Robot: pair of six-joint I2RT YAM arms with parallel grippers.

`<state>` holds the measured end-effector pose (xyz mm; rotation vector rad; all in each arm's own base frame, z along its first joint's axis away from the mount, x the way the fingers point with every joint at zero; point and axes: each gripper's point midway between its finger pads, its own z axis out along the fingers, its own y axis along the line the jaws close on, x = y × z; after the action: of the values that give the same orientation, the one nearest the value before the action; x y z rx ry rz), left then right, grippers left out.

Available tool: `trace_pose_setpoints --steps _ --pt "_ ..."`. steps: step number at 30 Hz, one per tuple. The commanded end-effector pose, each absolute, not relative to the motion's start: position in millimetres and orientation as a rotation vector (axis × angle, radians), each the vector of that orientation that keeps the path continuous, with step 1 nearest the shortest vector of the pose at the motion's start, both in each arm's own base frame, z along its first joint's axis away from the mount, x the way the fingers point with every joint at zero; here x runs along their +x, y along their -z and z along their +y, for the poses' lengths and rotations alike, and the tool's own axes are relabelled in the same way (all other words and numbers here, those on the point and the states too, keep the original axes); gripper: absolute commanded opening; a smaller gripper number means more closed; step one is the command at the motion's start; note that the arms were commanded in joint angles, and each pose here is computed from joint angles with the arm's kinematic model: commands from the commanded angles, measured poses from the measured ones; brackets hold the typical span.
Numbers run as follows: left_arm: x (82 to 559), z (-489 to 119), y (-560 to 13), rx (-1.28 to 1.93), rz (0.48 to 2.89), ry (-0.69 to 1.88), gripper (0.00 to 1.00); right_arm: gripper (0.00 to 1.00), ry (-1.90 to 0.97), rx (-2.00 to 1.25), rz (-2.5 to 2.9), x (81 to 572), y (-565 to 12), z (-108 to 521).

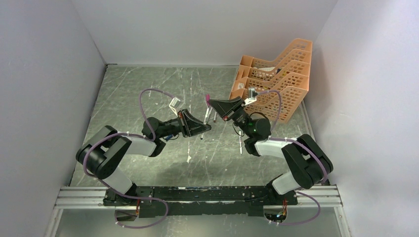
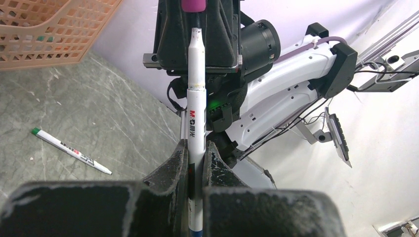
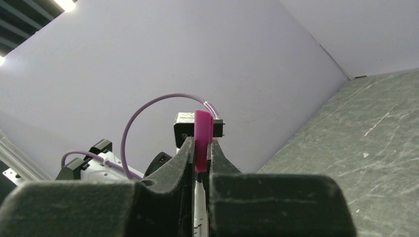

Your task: Insert the pens into the pen caps

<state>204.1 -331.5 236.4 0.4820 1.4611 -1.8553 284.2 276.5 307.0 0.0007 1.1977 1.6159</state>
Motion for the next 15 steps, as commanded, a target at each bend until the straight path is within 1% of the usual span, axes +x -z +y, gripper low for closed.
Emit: trace_pose_setpoints --steps 1,15 --pt "183.5 -319.8 -280.2 0.593 1.171 1.844 0.07 0.00 -1.649 -0.093 0.895 256.7 -360.0 257.2" --pt "189.2 -321.9 -278.6 0.564 1.171 1.851 0.07 0.00 -1.648 -0.095 0.893 248.6 -359.6 252.3"
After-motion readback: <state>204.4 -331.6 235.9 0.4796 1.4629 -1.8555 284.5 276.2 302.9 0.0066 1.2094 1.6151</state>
